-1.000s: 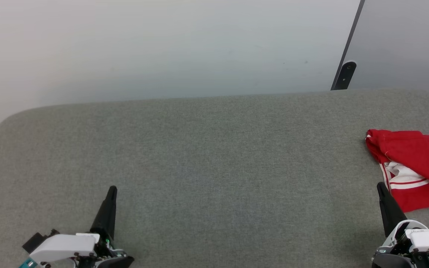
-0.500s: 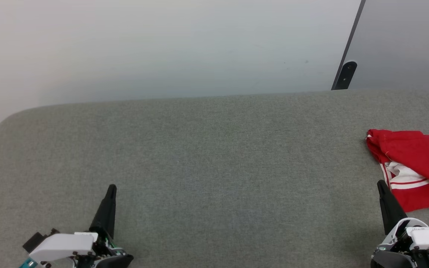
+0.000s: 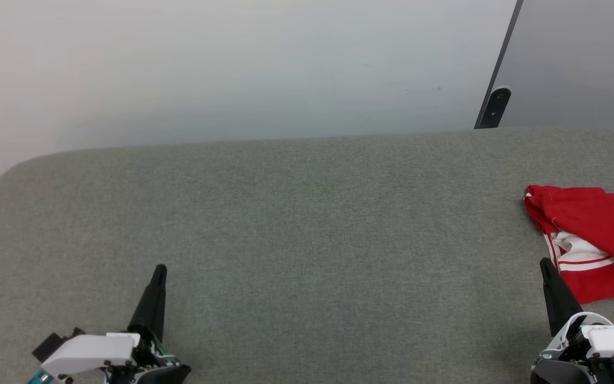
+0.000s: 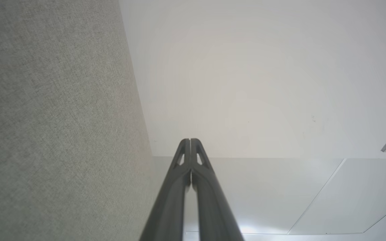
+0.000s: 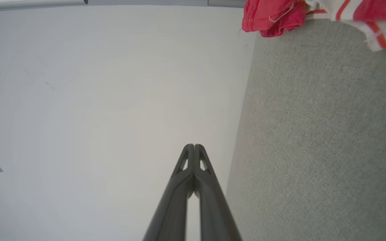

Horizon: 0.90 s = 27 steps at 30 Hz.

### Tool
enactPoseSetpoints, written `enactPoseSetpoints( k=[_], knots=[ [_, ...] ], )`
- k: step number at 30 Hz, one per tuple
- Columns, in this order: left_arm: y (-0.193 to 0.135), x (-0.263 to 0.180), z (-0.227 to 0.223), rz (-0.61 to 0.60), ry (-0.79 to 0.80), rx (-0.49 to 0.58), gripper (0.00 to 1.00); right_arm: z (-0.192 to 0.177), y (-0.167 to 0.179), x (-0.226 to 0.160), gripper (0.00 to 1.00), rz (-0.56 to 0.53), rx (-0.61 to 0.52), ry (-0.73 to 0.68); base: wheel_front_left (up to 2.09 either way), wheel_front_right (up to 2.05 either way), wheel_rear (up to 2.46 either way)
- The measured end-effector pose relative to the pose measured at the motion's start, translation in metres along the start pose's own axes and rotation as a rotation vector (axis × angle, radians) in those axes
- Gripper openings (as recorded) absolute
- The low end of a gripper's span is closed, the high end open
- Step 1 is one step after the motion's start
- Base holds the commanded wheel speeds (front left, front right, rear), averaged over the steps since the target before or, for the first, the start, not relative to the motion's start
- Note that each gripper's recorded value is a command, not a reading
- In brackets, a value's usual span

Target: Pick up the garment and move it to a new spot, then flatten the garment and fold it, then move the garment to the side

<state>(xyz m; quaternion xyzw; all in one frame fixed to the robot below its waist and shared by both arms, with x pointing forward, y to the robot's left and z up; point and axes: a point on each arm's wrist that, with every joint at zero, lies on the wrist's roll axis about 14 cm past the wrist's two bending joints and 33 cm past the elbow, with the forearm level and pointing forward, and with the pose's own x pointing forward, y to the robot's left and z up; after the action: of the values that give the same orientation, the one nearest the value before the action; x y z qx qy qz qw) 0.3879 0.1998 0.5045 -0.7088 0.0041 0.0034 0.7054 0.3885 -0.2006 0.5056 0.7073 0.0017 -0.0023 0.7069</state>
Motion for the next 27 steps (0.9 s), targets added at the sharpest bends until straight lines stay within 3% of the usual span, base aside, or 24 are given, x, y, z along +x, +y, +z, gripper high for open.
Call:
enactPoseSetpoints(
  k=[27],
  knots=[
    [0.0001,-0.0001,0.0005,0.000,-0.002,-0.001,0.00,0.0000,0.0000,0.0000,0.00,0.000,0.000,0.000,0.00,0.00,0.00]
  ],
)
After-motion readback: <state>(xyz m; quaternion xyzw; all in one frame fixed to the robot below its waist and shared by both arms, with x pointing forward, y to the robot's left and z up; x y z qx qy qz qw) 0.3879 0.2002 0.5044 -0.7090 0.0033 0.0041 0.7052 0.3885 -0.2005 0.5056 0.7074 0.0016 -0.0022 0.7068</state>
